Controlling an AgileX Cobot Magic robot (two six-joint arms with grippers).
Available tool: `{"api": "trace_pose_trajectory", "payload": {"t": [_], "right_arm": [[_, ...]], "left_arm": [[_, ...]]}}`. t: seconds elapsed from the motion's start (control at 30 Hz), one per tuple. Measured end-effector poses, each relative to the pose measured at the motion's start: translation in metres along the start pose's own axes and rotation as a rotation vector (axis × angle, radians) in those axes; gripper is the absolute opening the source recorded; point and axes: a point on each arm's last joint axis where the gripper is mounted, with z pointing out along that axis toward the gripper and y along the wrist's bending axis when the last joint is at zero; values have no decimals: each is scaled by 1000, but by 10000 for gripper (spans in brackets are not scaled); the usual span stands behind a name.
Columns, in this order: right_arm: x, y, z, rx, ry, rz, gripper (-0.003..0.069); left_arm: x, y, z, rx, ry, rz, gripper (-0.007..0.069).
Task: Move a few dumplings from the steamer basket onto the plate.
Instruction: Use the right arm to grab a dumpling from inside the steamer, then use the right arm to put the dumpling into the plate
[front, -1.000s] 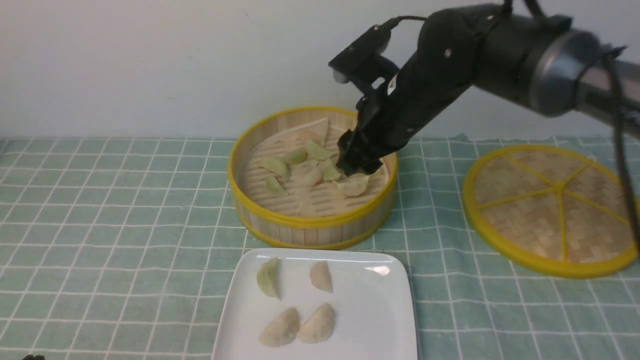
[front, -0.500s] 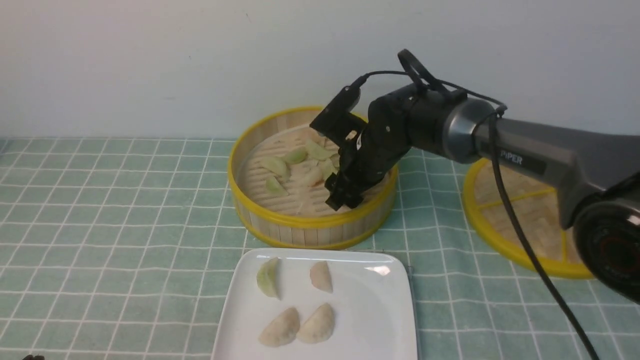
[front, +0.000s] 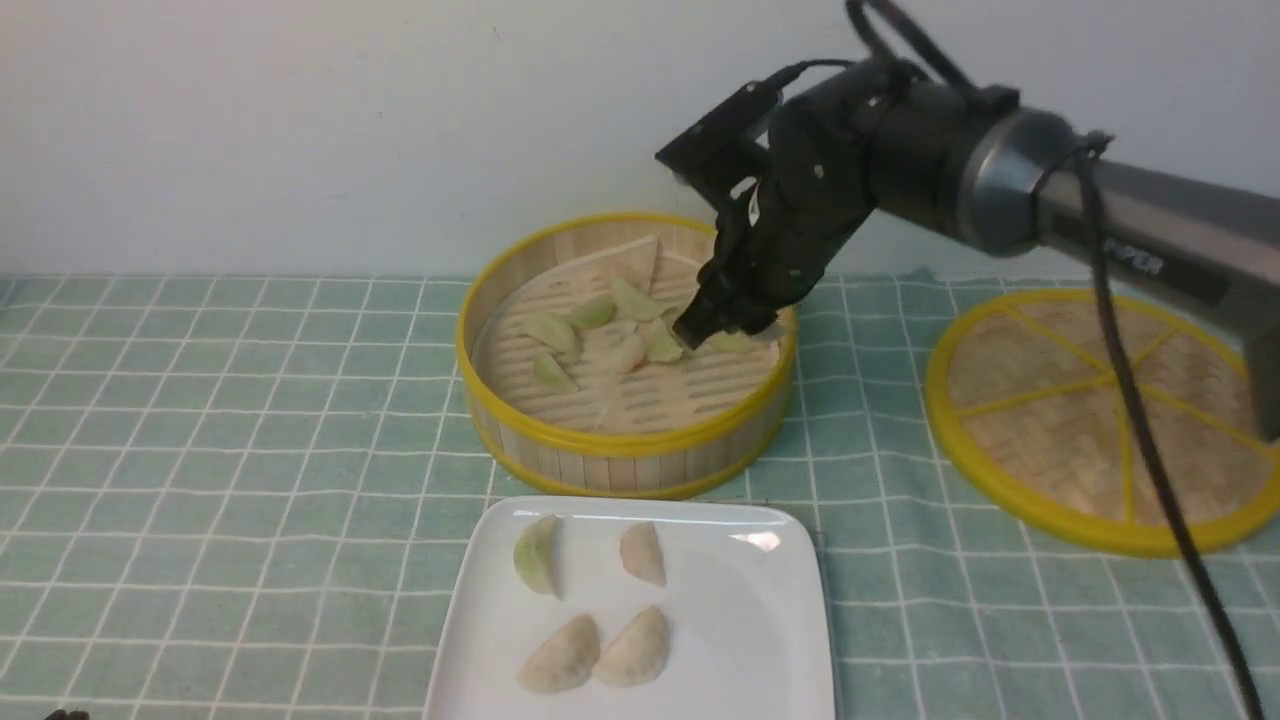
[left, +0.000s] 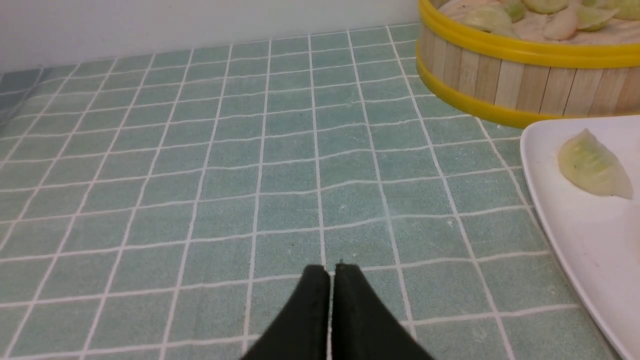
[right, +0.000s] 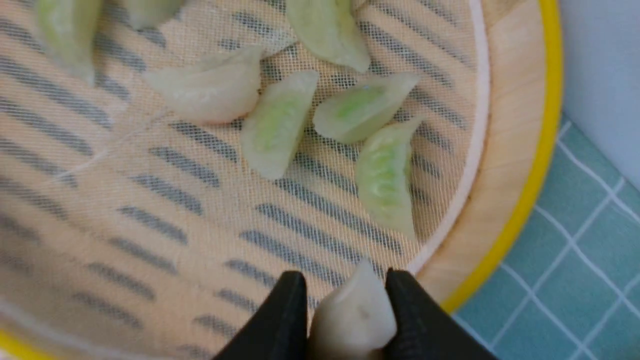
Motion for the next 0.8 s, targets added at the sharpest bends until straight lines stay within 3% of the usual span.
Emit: {"api": "trace_pose_trajectory", "payload": {"t": [0.1, 0.27, 0.5, 0.7, 0.8], "right_arm": [[-2, 0, -43, -46, 1, 35, 187], [3, 15, -89, -252, 39, 66, 187], [27, 60, -50, -478, 180, 106, 187], [43, 109, -8, -533, 305, 43, 195], [44, 125, 8, -533, 303, 27, 284]], "left_arm": [[0, 0, 0, 0, 0, 0, -6], [0, 0, 0, 0, 0, 0, -6], [0, 0, 0, 0, 1, 0, -6], [0, 0, 0, 0, 1, 0, -6], [0, 0, 0, 0, 1, 0, -6]]}}
